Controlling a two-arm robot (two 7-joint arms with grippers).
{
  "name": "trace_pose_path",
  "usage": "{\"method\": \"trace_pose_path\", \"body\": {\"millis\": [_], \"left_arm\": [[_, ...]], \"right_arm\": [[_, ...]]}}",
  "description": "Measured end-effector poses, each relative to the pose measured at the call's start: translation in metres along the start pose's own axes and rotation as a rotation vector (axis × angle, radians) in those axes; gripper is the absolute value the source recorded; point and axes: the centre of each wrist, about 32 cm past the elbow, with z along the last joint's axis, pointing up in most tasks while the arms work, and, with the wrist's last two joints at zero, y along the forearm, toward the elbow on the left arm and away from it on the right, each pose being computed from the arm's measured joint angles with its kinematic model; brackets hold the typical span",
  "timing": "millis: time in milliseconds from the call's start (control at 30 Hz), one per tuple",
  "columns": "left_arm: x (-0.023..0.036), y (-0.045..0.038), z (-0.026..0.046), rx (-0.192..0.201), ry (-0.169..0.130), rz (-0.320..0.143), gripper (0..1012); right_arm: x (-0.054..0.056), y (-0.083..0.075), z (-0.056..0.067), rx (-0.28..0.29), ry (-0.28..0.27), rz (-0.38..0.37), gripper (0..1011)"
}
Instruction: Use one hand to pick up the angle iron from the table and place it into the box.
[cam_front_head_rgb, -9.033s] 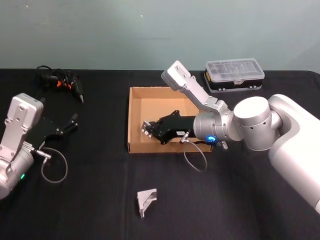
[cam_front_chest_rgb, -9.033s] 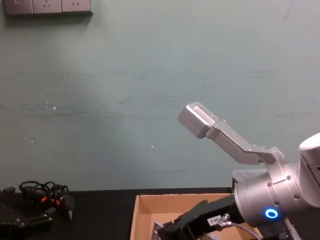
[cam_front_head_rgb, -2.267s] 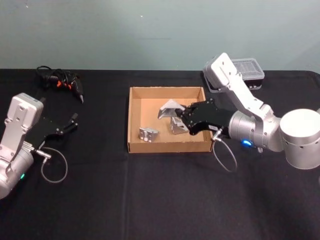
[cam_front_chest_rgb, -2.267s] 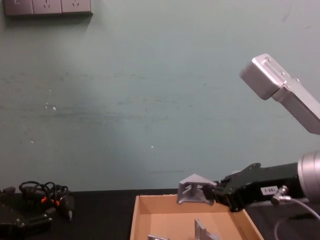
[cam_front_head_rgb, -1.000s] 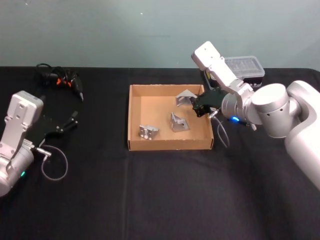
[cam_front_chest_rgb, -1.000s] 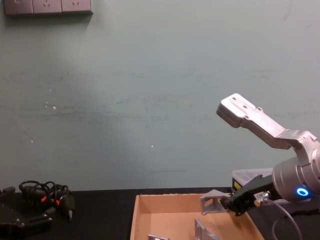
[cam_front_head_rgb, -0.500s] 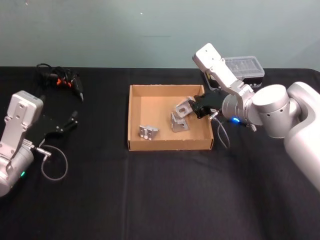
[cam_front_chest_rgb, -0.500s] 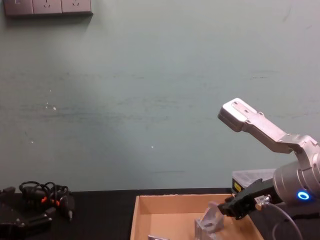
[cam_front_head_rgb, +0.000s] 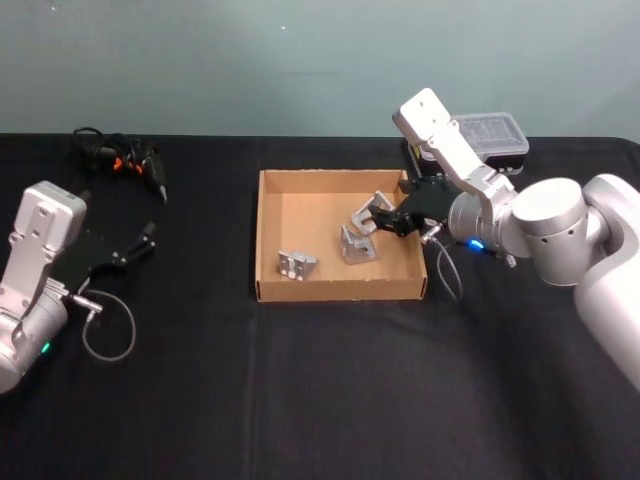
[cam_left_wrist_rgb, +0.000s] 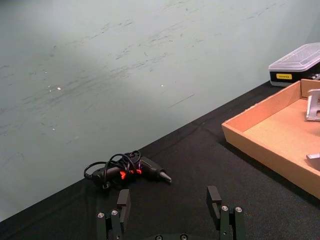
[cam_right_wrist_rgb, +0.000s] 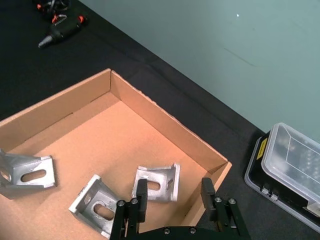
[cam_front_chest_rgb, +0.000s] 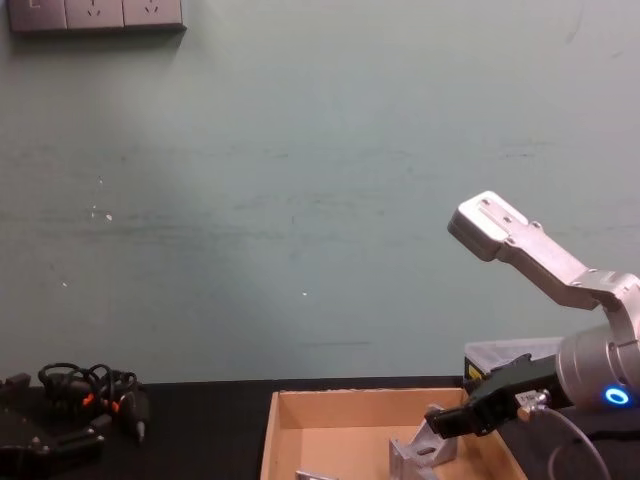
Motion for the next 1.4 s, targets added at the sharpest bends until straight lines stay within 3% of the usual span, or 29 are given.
{"method": "trace_pose_path", "body": {"millis": [133, 433, 667, 900, 1100, 1400], "left_arm": [[0.0000, 0.0000, 0.0000, 0.000, 0.000, 0.000, 1000], [0.0000, 0.0000, 0.0000, 0.000, 0.000, 0.000, 1000], [0.0000, 0.0000, 0.0000, 0.000, 0.000, 0.000, 1000], [0.0000, 0.0000, 0.0000, 0.000, 0.000, 0.000, 1000], [0.0000, 0.0000, 0.0000, 0.000, 0.000, 0.000, 1000], [0.0000, 0.0000, 0.0000, 0.000, 0.000, 0.000, 1000]], "right_arm": [[-0.002, -0.004, -0.003, 0.026, 0.008, -0.010, 790], [-0.008, -0.020, -0.010, 0.121, 0.032, -0.057, 1002], [-0.016, -0.043, -0.022, 0.236, 0.039, -0.132, 1000], [-0.030, -0.067, -0.039, 0.344, 0.013, -0.243, 1000], [-0.040, -0.080, -0.056, 0.389, 0.006, -0.339, 1000], [-0.052, -0.089, -0.085, 0.394, 0.036, -0.419, 1000]]}}
